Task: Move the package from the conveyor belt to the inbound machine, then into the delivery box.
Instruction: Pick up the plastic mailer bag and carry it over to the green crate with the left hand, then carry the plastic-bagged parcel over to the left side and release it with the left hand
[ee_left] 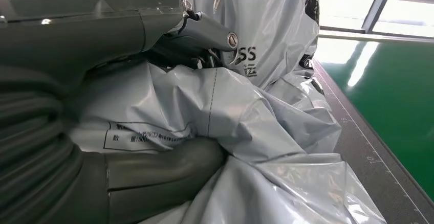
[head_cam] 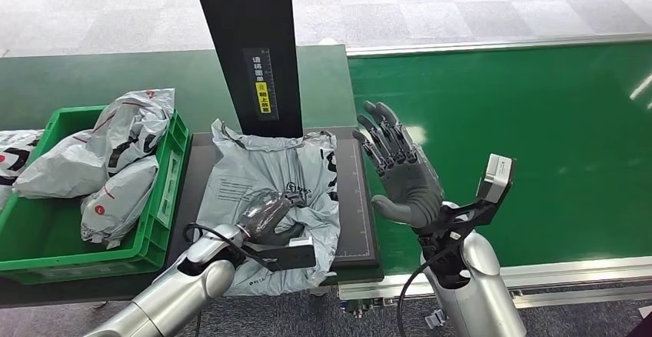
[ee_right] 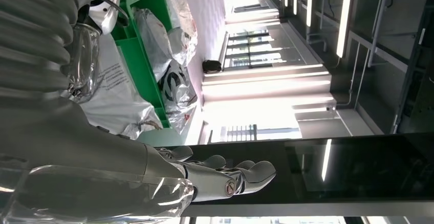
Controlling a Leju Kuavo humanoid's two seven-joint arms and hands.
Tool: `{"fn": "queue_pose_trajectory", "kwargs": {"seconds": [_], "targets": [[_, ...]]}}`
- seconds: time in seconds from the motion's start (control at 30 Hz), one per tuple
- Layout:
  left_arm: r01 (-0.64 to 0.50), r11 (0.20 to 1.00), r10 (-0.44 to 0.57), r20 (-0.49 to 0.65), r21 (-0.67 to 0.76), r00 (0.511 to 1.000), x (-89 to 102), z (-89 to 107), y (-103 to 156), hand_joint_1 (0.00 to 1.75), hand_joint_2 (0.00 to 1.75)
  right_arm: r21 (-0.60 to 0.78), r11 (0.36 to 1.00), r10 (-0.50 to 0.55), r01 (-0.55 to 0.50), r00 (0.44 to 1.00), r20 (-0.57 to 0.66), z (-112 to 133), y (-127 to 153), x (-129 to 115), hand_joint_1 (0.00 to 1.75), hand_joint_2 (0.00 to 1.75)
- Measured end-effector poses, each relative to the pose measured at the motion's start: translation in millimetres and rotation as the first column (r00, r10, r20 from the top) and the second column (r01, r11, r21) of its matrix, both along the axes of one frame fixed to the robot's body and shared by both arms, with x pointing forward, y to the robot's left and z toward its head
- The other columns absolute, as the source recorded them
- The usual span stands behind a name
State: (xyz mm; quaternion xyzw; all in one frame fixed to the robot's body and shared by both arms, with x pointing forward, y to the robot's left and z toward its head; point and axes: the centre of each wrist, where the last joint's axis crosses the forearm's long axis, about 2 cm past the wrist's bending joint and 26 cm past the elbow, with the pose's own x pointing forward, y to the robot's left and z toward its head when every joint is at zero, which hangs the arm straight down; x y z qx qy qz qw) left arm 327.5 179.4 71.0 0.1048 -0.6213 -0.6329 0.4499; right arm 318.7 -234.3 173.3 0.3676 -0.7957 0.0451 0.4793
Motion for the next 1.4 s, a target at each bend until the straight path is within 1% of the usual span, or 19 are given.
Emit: {"fn": "queue_pose_trajectory", "kwargs": {"seconds": [0.17, 0.33, 0.47, 0.57, 0.63, 0.73, 0.9, 1.03, 1.1, 1.23, 1.4], "targets": [[0.003, 1.000, -0.001, 0.048, -0.029, 0.999, -3.0, 0.6, -2, 1.75, 1.75, -0.001, 1.000, 0.000, 0.000, 1.000, -0.002, 0, 0, 1, 0.00, 1.75], [0.008, 0.991, 0.011, 0.145, -0.130, 0.989, -10.8, 3.3, -5, 1.75, 1.75, -0.002, 1.000, -0.002, 0.002, 1.000, -0.005, -1, 0, 0, 0.00, 1.75], [0.017, 0.985, 0.014, 0.172, -0.174, 0.985, -15.3, 5.5, -8, 1.75, 1.75, -0.003, 1.000, -0.002, 0.002, 1.000, -0.007, -1, 0, 0, 0.00, 1.75], [0.020, 0.959, 0.050, 0.237, -0.284, 0.970, -18.1, 11.7, -8, 1.75, 1.75, -0.005, 1.000, -0.011, 0.011, 1.000, -0.017, -1, 0, 0, 0.00, 1.75], [0.034, 0.921, 0.093, 0.303, -0.388, 0.948, -18.6, 23.2, -10, 1.75, 1.75, -0.008, 1.000, -0.020, 0.020, 0.999, -0.028, -2, 1, -1, 0.00, 1.75], [0.082, 0.850, 0.151, 0.389, -0.521, 0.909, -16.6, 47.7, -12, 1.75, 1.75, -0.009, 0.999, -0.033, 0.033, 0.999, -0.037, -1, 1, -1, 0.00, 1.75], [0.202, 0.705, 0.236, 0.494, -0.679, 0.837, -18.0, 89.3, -13, 1.75, 1.75, -0.006, 0.999, -0.050, 0.050, 0.998, -0.046, -2, 1, -1, 0.00, 1.75], [0.285, 0.586, 0.322, 0.541, -0.758, 0.776, -20.6, 124.1, -10, 1.75, 1.75, 0.002, 0.998, -0.059, 0.059, 0.997, -0.050, -4, -1, -3, 0.00, 1.75], [0.331, 0.523, 0.380, 0.563, -0.785, 0.734, -22.8, 145.6, -4, 1.75, 1.75, 0.003, 0.998, -0.063, 0.063, 0.997, -0.052, -6, -3, -5, 0.00, 1.75], [0.379, 0.444, 0.476, 0.572, -0.812, 0.668, -23.6, 174.4, 10, 1.75, 1.75, 0.001, 0.998, -0.068, 0.068, 0.996, -0.051, -8, -6, -9, 0.00, 1.75], [0.389, 0.386, 0.597, 0.548, -0.837, 0.586, -17.8, 199.5, 36, 1.75, 1.75, -0.003, 0.997, -0.079, 0.079, 0.996, -0.045, -8, -11, -10, 0.00, 1.75]]}}
